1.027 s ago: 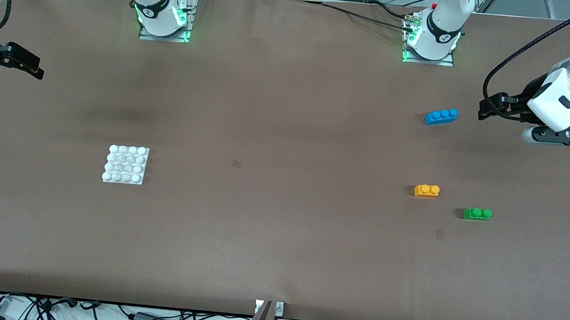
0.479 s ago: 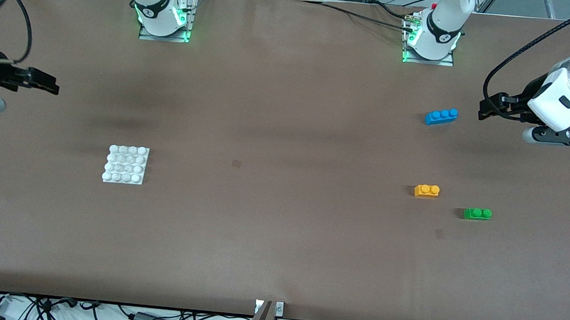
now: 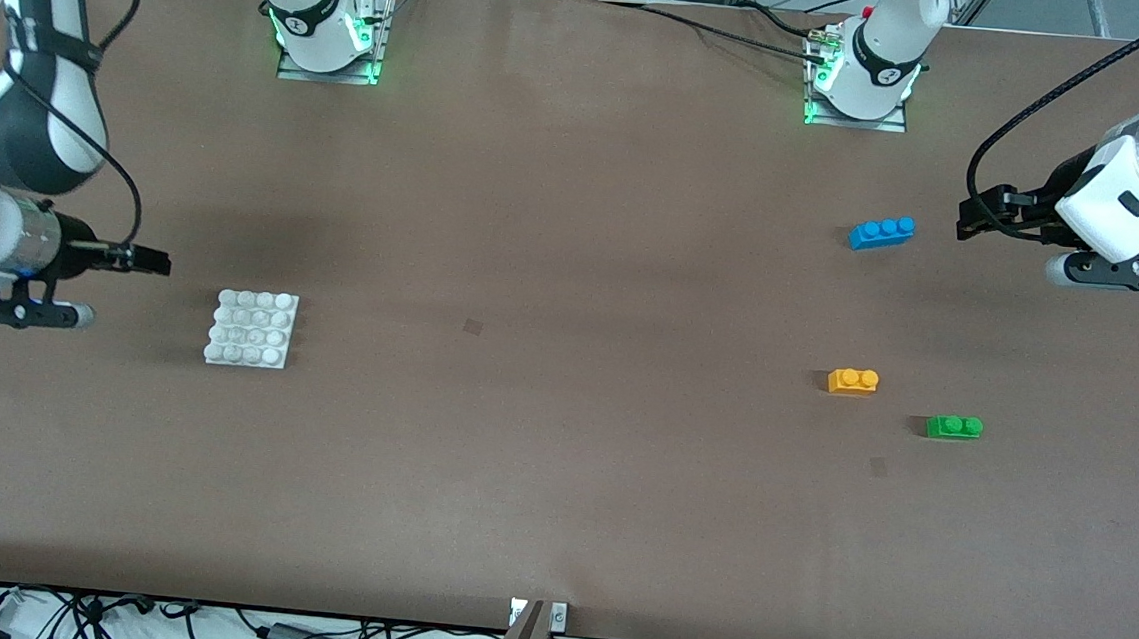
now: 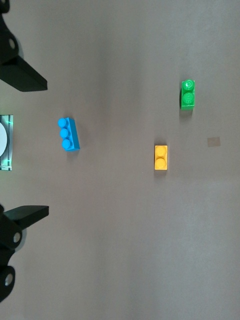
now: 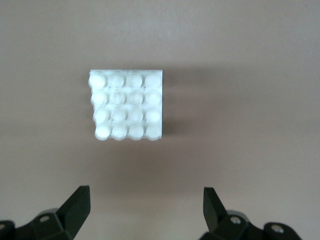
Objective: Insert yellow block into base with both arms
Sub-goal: 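Grasp the base plate with the right gripper while the left gripper reaches the block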
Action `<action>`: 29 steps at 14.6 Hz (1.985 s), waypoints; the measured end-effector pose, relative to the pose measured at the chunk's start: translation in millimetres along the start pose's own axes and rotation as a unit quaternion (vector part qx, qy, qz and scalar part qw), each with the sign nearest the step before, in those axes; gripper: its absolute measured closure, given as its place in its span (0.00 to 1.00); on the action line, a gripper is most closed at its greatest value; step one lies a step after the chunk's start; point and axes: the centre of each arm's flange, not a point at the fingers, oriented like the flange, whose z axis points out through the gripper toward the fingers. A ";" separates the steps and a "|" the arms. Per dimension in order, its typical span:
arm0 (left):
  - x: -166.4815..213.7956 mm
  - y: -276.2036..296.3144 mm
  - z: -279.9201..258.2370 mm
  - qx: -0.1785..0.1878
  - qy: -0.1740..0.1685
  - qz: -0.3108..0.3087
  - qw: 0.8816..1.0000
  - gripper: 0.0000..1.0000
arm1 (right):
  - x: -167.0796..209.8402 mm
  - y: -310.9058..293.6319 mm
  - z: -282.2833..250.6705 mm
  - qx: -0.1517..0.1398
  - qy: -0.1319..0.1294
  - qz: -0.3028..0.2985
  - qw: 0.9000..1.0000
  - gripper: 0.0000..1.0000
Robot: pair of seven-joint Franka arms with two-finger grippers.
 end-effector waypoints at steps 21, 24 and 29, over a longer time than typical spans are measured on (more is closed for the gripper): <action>58.1 5.5 240.0 -0.023 0.064 0.038 0.997 0.00 | 23.5 -3.0 187.7 0.041 0.088 0.046 0.994 0.05; 70.1 2.3 274.5 -0.031 0.060 0.033 0.997 0.00 | 25.3 -6.1 180.9 0.037 0.097 0.008 0.995 0.05; 84.8 -7.9 313.6 -0.041 0.064 0.021 0.997 0.00 | 27.1 -21.7 176.7 0.038 0.103 -0.039 0.993 0.05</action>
